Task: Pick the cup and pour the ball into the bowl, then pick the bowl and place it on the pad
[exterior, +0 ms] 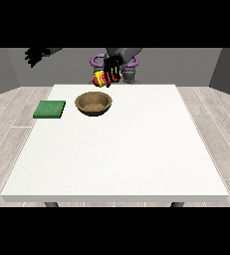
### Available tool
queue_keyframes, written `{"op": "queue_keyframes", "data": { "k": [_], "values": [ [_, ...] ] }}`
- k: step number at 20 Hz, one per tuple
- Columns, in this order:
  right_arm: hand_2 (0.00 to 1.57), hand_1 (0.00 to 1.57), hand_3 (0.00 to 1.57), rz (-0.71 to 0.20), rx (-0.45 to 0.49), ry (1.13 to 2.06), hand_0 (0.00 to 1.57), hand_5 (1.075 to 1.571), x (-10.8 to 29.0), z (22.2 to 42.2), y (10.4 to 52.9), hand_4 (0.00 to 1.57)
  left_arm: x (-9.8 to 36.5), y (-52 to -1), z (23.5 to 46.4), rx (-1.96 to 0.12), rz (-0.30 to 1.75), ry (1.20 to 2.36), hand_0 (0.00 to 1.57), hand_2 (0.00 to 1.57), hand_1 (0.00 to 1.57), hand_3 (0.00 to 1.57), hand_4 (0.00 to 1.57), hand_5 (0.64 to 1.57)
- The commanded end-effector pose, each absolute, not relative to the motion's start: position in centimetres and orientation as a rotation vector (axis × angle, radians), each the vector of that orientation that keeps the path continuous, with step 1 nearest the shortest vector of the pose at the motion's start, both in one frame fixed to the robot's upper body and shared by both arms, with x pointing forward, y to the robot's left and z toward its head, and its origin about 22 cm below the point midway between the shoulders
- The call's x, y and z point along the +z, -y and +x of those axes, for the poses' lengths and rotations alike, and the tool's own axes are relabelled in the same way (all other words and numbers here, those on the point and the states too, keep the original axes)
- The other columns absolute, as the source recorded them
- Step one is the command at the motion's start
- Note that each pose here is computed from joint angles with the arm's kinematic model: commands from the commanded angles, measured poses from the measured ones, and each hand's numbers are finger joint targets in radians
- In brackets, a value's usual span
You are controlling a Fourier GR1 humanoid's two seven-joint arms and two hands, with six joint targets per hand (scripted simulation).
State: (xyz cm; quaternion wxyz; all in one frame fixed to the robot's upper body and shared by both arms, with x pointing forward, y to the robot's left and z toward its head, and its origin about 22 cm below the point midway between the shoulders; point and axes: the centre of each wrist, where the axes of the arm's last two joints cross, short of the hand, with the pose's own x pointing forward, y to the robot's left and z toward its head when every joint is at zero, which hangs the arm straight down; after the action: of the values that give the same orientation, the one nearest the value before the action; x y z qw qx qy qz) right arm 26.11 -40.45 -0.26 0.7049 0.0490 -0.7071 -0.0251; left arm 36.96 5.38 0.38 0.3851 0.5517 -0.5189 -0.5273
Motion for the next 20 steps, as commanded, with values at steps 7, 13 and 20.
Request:
{"op": "queue_keyframes", "data": {
  "k": [7, 13, 20],
  "values": [
    [0.0, 0.0, 0.0, 0.106, -0.03, 1.585, 0.0, 1.563, -0.7, 28.1, 37.6, 0.69, 4.2, -0.9, 34.7, -1.555, 1.496, 1.283, 0.0, 1.22, 0.0, 1.5, 0.9, 1.571],
    [0.0, 0.0, 0.0, 0.015, -0.115, 1.553, 0.0, 1.565, -0.5, 26.2, 41.0, 0.71, 2.2, -6.8, 34.8, -1.213, 1.215, 1.481, 0.0, 1.57, 0.0, 1.19, 1.14, 1.557],
    [0.0, 0.0, 0.0, 0.092, -0.157, 1.576, 0.0, 1.57, -0.7, 28.2, 37.9, 0.71, 8.2, -7.4, 34.9, -0.397, 0.716, 1.774, 0.62, 0.28, 0.62, 0.0, 1.1, 1.571]
  ]
}}
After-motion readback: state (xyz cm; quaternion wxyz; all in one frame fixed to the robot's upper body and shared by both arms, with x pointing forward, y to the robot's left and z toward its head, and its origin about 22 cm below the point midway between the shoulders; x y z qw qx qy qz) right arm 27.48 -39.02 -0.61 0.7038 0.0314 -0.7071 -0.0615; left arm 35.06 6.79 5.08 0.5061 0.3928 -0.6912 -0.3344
